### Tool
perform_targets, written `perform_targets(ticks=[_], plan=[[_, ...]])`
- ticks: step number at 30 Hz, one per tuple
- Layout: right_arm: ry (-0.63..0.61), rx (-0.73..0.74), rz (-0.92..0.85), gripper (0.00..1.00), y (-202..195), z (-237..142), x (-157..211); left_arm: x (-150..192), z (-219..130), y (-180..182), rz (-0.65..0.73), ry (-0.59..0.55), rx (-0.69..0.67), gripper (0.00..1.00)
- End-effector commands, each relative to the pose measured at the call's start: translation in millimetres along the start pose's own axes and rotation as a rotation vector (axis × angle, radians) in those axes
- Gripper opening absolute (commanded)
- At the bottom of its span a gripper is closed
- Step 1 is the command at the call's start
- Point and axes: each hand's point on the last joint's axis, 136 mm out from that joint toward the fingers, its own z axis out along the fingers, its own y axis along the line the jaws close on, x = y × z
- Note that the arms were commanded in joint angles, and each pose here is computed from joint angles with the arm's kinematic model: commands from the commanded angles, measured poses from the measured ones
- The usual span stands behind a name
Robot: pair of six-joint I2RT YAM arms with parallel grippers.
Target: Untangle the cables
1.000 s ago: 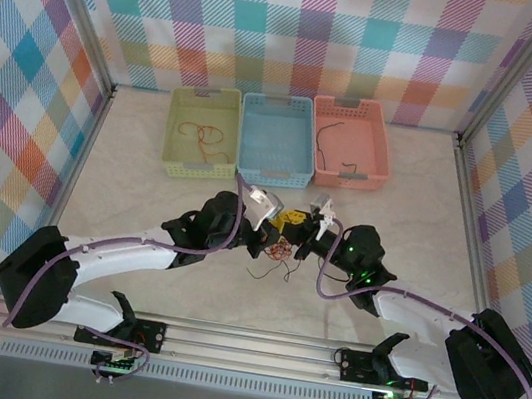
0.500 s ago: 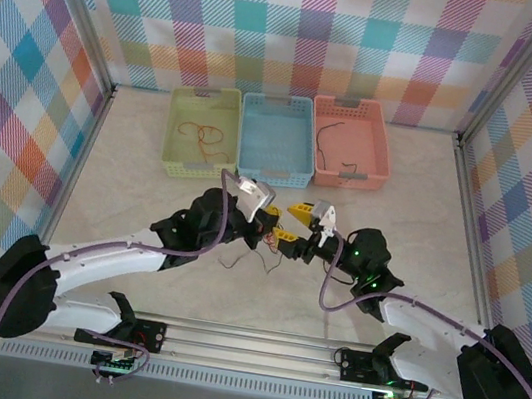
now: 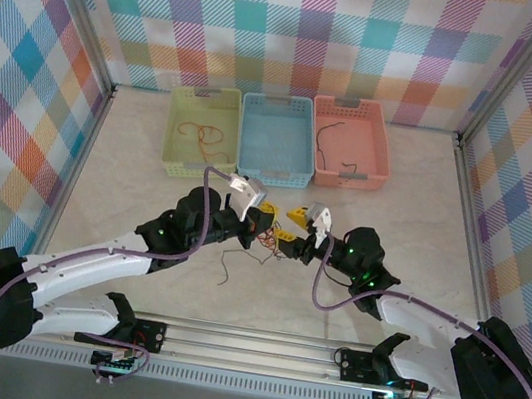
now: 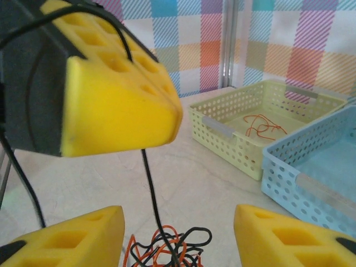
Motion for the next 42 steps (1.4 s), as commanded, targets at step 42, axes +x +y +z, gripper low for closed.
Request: perform_targets(ticks=[42], plan=[[-0.095,-0.062,-0.052,0.48,10.5,15.3,-7.9,-7.5,-5.1,-30.6,-0.072,0.037,0.170,0.00]])
